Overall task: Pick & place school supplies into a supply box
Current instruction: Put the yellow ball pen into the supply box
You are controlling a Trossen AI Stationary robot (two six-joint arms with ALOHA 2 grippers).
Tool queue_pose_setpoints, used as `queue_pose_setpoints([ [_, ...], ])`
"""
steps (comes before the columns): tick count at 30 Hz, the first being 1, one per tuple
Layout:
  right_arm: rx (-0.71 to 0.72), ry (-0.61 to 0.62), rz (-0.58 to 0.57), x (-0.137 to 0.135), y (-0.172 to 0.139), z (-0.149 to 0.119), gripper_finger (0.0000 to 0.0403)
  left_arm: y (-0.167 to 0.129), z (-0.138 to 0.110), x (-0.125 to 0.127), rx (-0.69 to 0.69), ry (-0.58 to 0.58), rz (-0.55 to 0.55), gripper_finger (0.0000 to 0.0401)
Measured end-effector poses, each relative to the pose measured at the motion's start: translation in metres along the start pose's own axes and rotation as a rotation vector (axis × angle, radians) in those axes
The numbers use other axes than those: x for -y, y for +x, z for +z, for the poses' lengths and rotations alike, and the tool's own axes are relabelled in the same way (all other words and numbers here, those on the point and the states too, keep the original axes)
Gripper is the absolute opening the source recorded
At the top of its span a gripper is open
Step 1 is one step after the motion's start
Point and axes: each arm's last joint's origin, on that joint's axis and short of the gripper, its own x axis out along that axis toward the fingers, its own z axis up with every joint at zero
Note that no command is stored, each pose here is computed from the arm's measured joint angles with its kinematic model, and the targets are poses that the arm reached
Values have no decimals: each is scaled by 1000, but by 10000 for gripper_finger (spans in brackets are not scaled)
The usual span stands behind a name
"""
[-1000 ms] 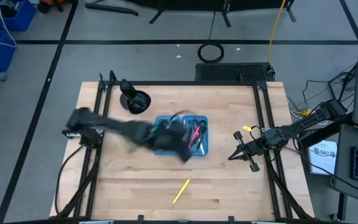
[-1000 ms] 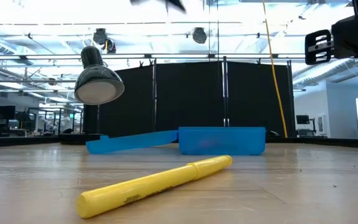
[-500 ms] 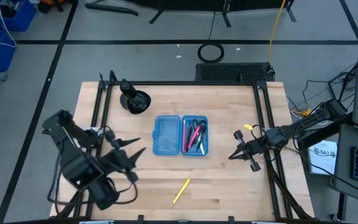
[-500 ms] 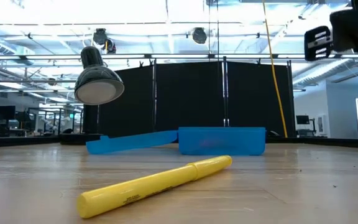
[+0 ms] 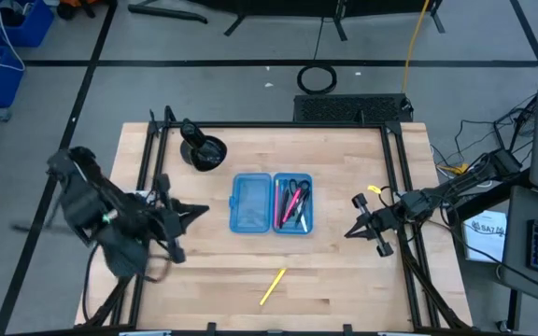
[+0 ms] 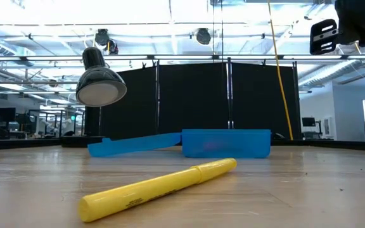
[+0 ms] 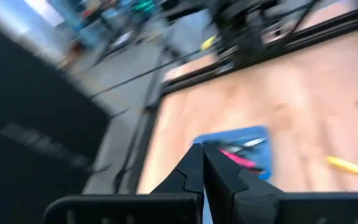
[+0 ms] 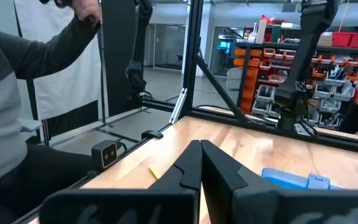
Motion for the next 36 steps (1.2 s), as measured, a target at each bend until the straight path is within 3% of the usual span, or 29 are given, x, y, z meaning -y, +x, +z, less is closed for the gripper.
queue_pose_setpoints([
  [7,48,-26,-7,0,0,5,0,1,34,-32,332,192,-360,3],
  [10,65,-30,-9,0,0,6,0,14,38,-45,403,290,-407,3],
  [14,63,-26,-8,0,0,6,0,44,32,-75,371,288,-435,2],
  [19,55,11,-7,0,0,5,0,63,10,-118,237,157,-452,2],
  [23,40,9,-6,0,1,3,0,51,-11,-138,268,63,-499,1],
  [27,36,-5,-7,0,2,3,0,44,-46,-139,325,14,-465,1],
  [32,50,-6,-7,0,2,4,0,33,-96,-125,504,-114,-440,1],
  [36,52,-8,-12,1,2,4,0,43,-140,-102,566,-356,-363,1],
])
